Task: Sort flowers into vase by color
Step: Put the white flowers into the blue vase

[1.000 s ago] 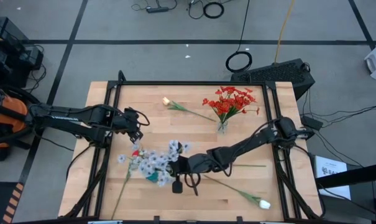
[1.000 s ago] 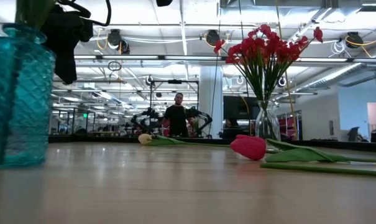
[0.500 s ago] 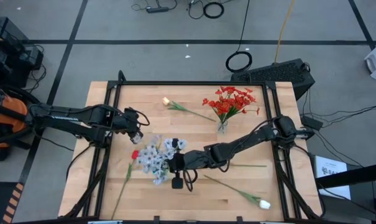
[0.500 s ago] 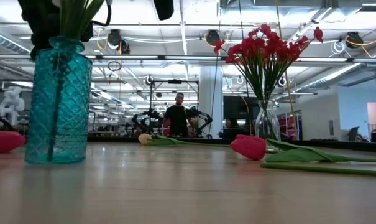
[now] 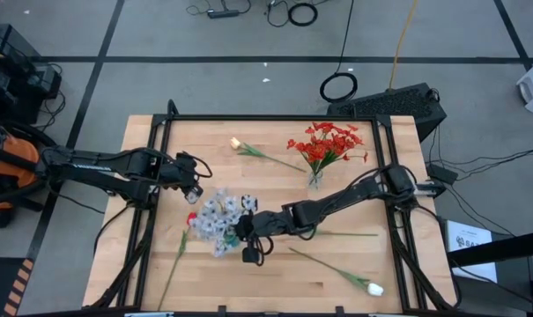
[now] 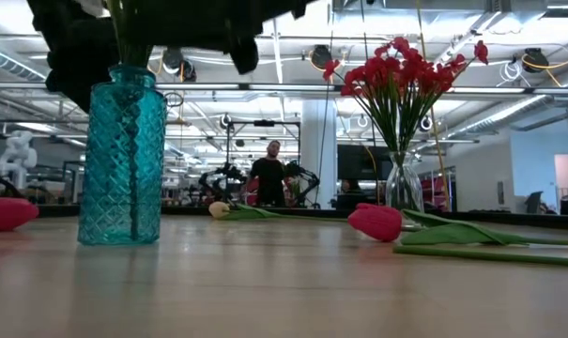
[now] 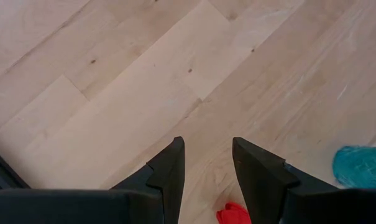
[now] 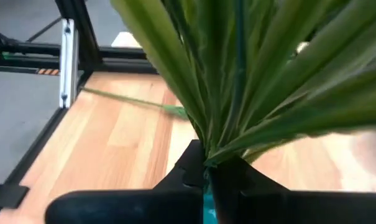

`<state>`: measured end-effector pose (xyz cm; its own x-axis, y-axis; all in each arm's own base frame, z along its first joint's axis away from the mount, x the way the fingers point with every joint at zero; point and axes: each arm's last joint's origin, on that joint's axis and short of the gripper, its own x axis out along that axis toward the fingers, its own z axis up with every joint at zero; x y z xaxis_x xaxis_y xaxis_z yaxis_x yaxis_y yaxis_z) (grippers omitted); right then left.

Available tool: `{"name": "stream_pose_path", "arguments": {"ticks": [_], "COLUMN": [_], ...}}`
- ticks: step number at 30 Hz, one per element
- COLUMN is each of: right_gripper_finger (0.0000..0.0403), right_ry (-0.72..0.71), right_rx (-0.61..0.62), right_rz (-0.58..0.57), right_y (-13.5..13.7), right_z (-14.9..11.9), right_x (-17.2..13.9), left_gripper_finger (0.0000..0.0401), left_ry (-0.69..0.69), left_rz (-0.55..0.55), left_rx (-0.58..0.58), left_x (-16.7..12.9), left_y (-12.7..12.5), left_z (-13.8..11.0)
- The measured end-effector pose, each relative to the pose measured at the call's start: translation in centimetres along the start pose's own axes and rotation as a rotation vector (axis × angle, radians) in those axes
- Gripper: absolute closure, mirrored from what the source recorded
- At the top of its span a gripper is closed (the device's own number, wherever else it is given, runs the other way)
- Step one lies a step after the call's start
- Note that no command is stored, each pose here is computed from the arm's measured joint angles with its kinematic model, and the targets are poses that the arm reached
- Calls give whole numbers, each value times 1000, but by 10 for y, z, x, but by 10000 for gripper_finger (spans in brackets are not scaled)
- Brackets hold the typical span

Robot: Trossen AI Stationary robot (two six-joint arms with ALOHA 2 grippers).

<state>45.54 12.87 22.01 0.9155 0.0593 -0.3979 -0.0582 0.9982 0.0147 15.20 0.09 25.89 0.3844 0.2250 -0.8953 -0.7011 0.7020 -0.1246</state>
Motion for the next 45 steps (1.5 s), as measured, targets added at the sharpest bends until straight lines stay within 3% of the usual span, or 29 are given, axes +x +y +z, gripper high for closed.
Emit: {"name": "stream_pose_path", "arguments": {"ticks": [10,15,24,33,45], "right_gripper_finger": [357,324,270,259,259], "right_ry": [32,46,74,123,282], "right_rx": [86,142,140,124,120], "right_rz": [-1,54,85,70,74], "right_y": [0,-3,-5,-11,-18], "right_z": [-9,-8,-2,19,8], "right_x": [6,6,-3,-33,-39], "left_gripper_finger": [260,260,260,260,260], "left_ry": [0,0,0,-5,-7], "left_rz": [1,0,1,-5,-8], "left_rx": [-1,-2,-21,-32,-81], "left_x": [0,0,0,0,0], "left_y": [0,0,0,-1,-1], "left_z": [0,0,0,1,1]}}
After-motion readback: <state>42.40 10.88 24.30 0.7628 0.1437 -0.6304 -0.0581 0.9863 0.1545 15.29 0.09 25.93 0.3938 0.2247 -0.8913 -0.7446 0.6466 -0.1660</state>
